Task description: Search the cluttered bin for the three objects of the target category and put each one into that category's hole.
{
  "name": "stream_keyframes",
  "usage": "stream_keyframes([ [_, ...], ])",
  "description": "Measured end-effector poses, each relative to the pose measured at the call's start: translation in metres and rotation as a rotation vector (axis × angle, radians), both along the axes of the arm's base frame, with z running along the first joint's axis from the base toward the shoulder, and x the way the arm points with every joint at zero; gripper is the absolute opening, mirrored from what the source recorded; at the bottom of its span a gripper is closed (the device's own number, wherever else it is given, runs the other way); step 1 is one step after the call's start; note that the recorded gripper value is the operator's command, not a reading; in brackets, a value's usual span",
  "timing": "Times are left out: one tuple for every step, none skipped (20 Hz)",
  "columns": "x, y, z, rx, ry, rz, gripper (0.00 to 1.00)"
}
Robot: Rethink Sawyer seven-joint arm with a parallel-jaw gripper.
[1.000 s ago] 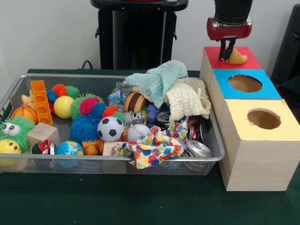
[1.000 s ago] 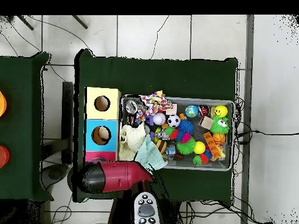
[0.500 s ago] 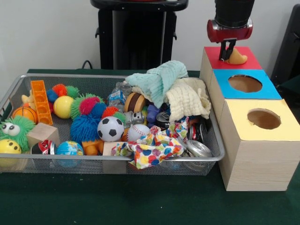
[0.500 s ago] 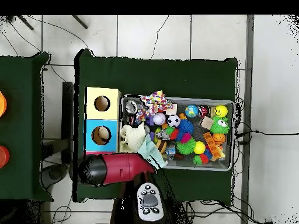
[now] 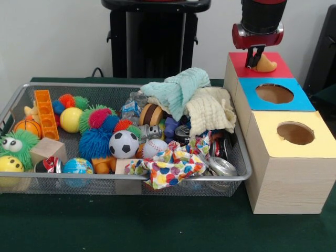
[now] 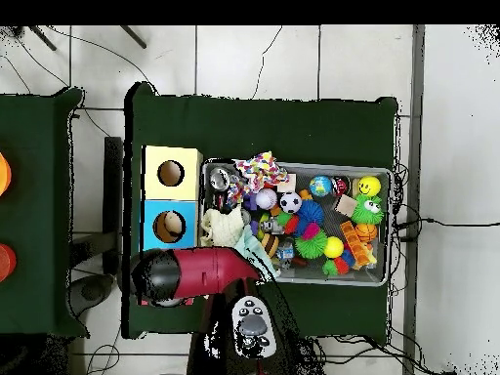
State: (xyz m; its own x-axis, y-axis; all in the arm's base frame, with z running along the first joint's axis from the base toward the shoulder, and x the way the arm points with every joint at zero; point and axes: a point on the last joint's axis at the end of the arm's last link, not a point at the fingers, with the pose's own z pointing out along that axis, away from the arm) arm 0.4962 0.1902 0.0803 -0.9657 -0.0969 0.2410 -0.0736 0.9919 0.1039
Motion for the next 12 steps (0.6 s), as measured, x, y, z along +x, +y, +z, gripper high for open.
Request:
stream_keyframes([
  [0.0002, -0.0002, 0.0, 0.001, 0.002, 0.0, 0.0],
  [0.0003, -0.0003, -0.0002, 0.001, 0.004, 0.0, 0.0],
  [0.0007, -0.0003, -0.0002, 0.002, 0.006, 0.0, 0.0],
  [0.0007, -0.0003, -0.0002, 0.002, 0.007, 0.001, 0.0],
  [0.0006, -0.0001, -0.0002, 0.002, 0.006, 0.002, 0.0],
  [0.0007, 0.0001, -0.0003, 0.001, 0.006, 0.004, 0.0],
  [0.0005, 0.0004, -0.0002, 0.0, 0.006, 0.004, 0.0],
  [0.0002, 0.0007, -0.0002, -0.003, 0.004, 0.006, 0.0],
  [-0.0001, 0.0011, -0.0001, -0.005, 0.003, 0.007, 0.0],
  [-0.0004, 0.0015, -0.0001, -0.008, 0.002, 0.008, 0.0],
  [-0.0006, 0.0017, 0.0, -0.01, 0.001, 0.009, 0.0],
  [-0.001, 0.0026, 0.0002, -0.015, -0.003, 0.012, 0.0],
])
